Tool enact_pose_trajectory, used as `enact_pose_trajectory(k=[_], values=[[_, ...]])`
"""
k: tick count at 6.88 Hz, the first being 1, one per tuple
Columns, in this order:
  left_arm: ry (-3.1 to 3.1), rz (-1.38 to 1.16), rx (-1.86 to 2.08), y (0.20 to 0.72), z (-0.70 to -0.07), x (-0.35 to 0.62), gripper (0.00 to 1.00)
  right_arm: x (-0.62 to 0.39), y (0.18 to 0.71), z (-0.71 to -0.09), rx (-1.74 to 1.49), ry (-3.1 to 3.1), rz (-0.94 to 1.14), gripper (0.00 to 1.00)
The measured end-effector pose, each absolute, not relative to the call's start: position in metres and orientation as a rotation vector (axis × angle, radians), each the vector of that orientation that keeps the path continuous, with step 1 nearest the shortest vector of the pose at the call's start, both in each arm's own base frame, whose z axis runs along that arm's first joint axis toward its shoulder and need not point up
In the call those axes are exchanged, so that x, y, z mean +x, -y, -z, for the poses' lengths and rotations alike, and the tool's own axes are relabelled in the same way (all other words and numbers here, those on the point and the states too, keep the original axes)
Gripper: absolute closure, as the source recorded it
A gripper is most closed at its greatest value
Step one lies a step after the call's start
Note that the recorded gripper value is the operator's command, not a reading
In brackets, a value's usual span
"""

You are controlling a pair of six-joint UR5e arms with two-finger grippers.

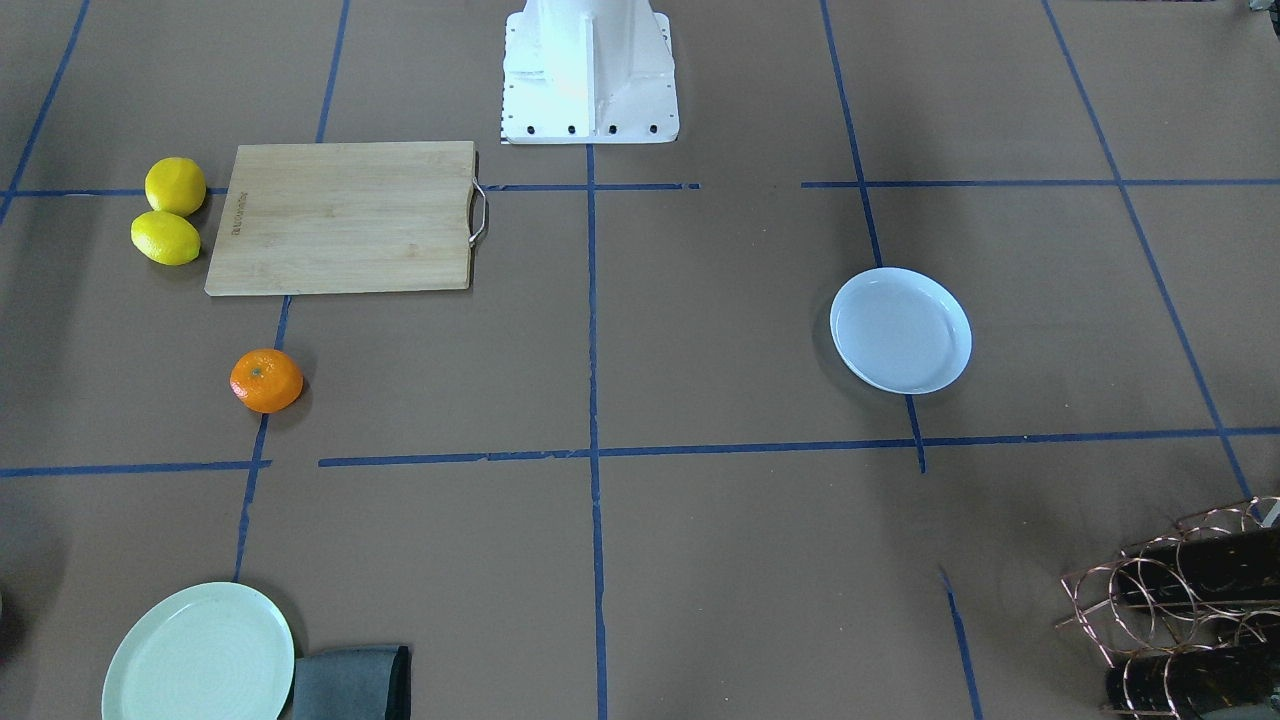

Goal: Pick orange to plate

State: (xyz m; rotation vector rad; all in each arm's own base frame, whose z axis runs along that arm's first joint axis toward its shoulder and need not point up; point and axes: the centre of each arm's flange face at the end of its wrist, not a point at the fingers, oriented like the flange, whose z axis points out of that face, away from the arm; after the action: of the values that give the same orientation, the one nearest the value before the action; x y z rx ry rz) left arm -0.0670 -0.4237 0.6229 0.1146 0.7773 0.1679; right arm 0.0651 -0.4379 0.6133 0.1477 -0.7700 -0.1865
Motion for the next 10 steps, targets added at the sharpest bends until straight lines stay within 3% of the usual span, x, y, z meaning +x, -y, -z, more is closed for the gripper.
enact_pose_trajectory(k=[5,10], values=[[-0.741,-0.208,0.191,0.434,-0.59,-0.067,0.0,0.064,0.44,-0.606,0.183,0.769,0.204,0.0],[-0.734,-0.355,0.665,0.518,-0.484,-0.058,0.0,0.051,0.439,-0.601,0.279,0.778,0.27,0.0]])
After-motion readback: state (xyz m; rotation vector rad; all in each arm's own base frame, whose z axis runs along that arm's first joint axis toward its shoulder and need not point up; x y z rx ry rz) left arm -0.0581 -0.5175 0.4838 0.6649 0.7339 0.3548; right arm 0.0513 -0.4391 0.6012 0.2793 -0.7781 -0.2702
